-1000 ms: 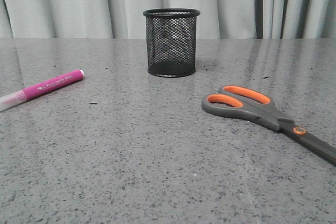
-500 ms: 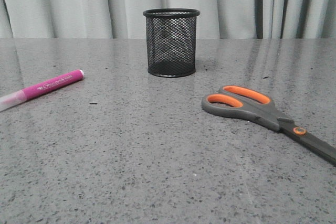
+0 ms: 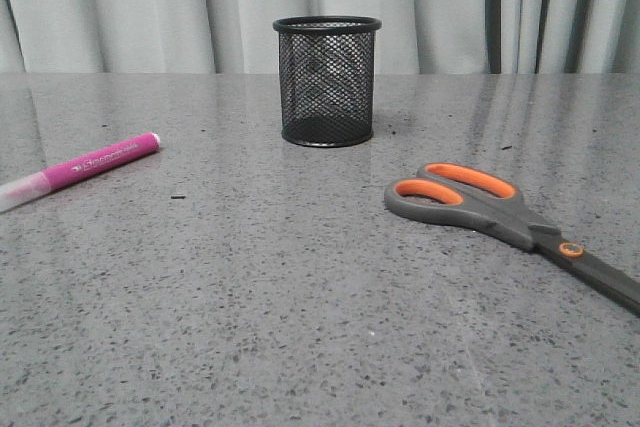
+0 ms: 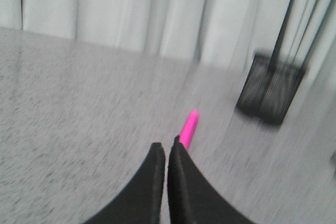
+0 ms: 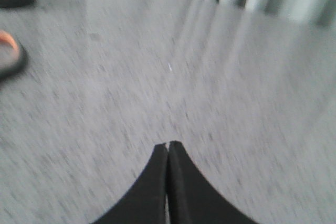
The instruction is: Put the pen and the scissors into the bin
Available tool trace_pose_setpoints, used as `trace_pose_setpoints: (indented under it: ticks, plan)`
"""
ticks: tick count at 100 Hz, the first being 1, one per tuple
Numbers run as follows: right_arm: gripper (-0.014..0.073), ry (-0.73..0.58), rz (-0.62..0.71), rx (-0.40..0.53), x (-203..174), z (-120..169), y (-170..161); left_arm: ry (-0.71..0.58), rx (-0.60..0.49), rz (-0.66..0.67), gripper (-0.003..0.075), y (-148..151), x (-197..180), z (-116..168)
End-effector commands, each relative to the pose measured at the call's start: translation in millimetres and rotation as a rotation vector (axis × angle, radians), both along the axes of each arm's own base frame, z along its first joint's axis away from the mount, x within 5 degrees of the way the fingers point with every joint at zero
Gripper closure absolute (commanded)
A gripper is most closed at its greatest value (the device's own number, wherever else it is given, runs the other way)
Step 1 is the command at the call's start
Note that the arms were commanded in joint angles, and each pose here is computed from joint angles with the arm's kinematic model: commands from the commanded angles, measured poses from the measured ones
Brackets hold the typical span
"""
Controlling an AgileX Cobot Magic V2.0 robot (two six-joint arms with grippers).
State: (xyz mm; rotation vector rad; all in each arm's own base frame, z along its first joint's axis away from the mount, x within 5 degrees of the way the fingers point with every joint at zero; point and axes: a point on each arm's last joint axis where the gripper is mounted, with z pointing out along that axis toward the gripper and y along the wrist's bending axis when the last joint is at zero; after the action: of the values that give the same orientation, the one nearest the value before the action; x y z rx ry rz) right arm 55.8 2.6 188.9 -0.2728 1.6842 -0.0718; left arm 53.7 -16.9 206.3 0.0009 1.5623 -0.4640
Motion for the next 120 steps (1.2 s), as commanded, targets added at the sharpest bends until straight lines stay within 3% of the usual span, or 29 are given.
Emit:
trace_pose_setpoints:
  ticks: [1,12,19,65,76,97,112,120]
  plan:
    - [0.0662,-0.227,0.099,0.077,-3,18,9,-0.097,-0.237,0.044,0.074,6,-1,8]
    - [0.0662,-0.438,0.189,0.223,-9,39,15,-0.062,-0.467,0.061,0.074,11,-1,9]
    - [0.0662,-0.533,0.221,0.296,-13,49,15,-0.045,-0.53,0.063,0.074,11,0,9]
    - [0.0662,-0.842,0.324,0.523,-32,75,11,-0.031,-0.574,0.062,0.074,12,0,9]
    - [0.0662,-0.825,0.344,0.58,-32,75,11,-0.031,-0.574,0.062,0.074,12,0,9]
    - [0.0662,-0.813,0.34,0.592,-31,75,11,-0.03,-0.574,0.061,0.074,12,0,9]
    - [0.0659,-0.594,0.236,0.732,-19,70,5,-0.021,-0.571,0.055,0.074,11,0,8]
    - [0.0659,-0.57,0.218,0.803,-19,74,3,-0.024,-0.566,0.055,0.074,11,-1,9]
